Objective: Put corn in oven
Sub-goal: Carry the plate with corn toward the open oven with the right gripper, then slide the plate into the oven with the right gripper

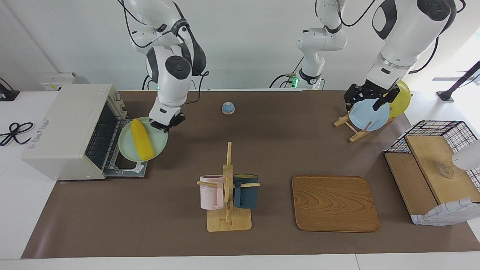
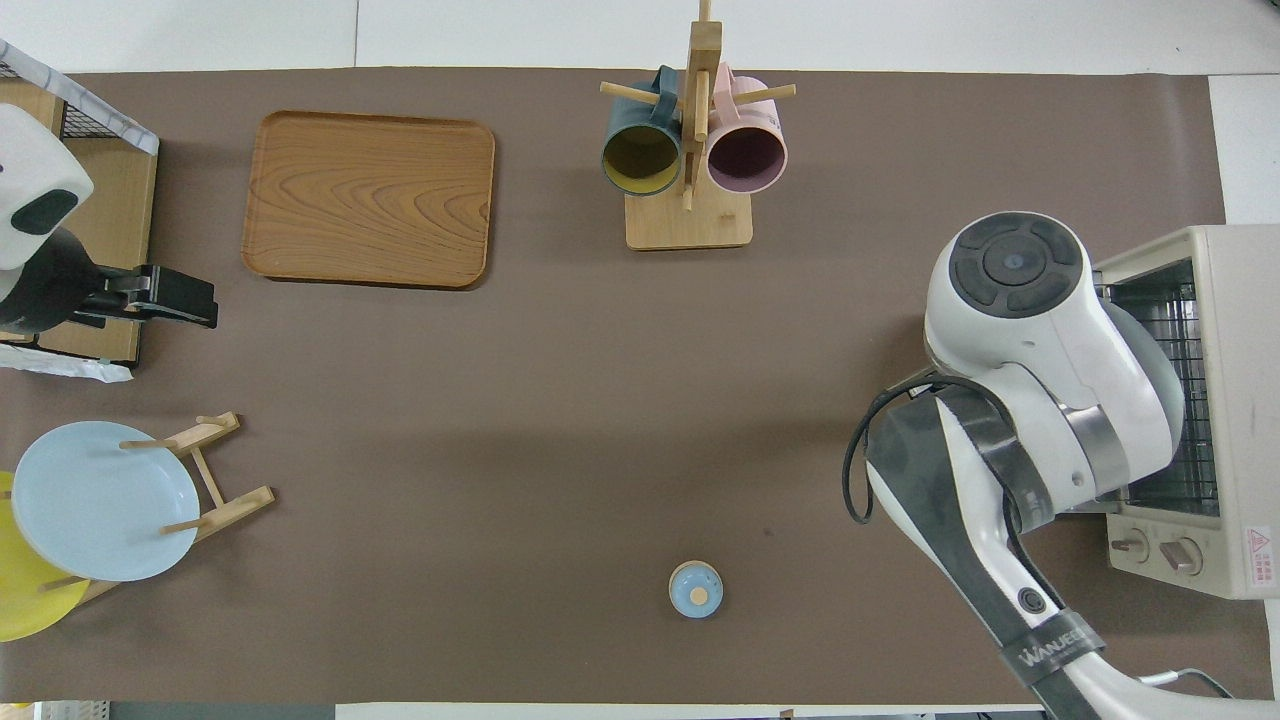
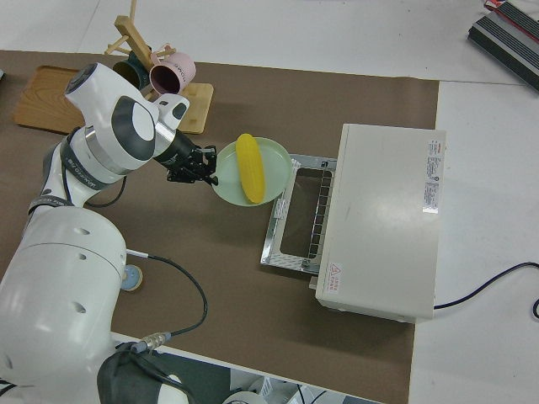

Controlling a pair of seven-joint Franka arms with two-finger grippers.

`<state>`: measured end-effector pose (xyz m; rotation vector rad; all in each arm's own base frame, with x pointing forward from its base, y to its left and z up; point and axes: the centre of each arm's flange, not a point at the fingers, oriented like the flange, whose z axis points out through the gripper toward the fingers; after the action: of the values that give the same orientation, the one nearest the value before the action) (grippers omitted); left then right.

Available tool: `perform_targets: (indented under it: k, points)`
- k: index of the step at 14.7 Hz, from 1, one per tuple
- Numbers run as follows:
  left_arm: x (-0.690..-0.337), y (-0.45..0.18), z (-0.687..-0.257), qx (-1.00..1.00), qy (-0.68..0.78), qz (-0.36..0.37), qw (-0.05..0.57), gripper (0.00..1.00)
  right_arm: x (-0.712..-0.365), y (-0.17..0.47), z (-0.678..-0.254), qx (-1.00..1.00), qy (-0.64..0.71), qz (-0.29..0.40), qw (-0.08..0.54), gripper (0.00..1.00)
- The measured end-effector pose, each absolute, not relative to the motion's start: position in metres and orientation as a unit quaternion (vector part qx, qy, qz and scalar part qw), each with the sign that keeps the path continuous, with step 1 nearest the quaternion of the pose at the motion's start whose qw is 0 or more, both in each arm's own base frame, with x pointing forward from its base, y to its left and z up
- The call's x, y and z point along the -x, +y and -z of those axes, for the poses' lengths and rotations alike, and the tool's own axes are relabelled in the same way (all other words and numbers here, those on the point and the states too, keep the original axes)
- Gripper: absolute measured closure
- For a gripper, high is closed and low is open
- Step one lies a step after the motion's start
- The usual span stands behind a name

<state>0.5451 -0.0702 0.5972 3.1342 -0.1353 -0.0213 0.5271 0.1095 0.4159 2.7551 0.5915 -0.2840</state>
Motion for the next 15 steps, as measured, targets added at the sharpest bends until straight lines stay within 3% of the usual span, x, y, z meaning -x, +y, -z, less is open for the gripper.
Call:
perform_targets:
  k: [9,15]
  points:
    - [-0.545,-0.068,-0.597,-0.999,-0.041,0.007,0.002,0.00,-0.523,0.002,-0.392,-0.962,0.209,0.120,0.129,0.97]
    - [-0.545,-0.068,-0.597,-0.999,-0.041,0.007,0.002,0.00,-0.517,-0.015,-0.392,-0.964,0.202,0.119,0.126,0.97]
